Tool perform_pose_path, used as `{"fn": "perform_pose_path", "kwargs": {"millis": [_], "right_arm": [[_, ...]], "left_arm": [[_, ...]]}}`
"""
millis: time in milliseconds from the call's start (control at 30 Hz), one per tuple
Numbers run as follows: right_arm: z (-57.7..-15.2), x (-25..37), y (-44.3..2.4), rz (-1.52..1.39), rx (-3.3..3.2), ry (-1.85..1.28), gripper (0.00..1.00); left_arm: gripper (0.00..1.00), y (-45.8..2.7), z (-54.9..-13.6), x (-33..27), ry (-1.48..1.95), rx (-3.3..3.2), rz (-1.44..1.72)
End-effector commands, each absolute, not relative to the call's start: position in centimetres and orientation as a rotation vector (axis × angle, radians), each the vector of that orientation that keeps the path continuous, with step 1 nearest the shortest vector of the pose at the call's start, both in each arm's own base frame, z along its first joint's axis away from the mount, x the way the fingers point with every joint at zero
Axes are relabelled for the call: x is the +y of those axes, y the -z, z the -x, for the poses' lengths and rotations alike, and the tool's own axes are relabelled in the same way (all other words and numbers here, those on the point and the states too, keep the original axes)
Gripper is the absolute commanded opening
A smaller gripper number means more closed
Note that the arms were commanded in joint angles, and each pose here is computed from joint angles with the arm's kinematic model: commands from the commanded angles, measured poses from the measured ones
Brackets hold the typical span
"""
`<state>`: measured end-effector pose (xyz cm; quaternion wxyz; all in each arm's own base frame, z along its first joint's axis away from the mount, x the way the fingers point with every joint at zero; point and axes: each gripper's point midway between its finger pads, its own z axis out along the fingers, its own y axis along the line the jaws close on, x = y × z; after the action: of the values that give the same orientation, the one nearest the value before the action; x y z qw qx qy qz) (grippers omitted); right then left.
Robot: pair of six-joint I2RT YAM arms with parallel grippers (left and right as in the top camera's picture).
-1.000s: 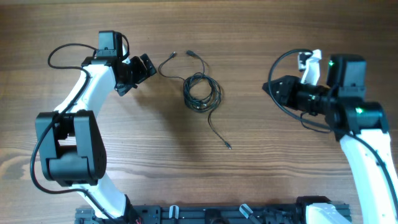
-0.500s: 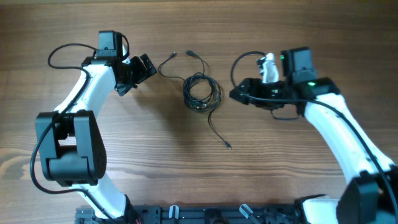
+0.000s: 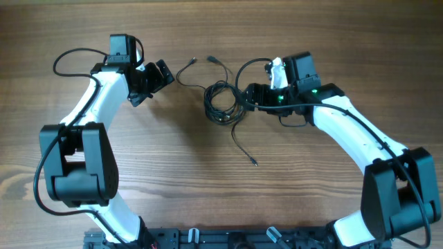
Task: Untangle cables
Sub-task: 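Swing the right gripper forward and left over the cable coil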
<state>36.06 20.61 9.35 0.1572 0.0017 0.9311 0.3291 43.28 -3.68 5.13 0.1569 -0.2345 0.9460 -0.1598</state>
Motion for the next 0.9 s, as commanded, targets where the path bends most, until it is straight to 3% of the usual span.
{"fn": "perform_pose_path", "kwargs": {"millis": [0,433,867], "right_arm": [[-38.5,20.6,-9.2,-0.087,2.606,-0.884,0.9],[-42.1,22.1,-8.0,-0.13,2.488,-0.945,0.92],[-42.5,23.3,-1.7,-0.134,2.543,-0.756,0.92]], "left_arm": [[1.0,-6.3,-43.8,-3.7,0.457,2.675,0.664],[1.0,-6.3,-43.8,-3.7,0.457,2.675,0.664],[1.0,-6.3,-43.8,-3.7,0.457,2.676,0.664]]}}
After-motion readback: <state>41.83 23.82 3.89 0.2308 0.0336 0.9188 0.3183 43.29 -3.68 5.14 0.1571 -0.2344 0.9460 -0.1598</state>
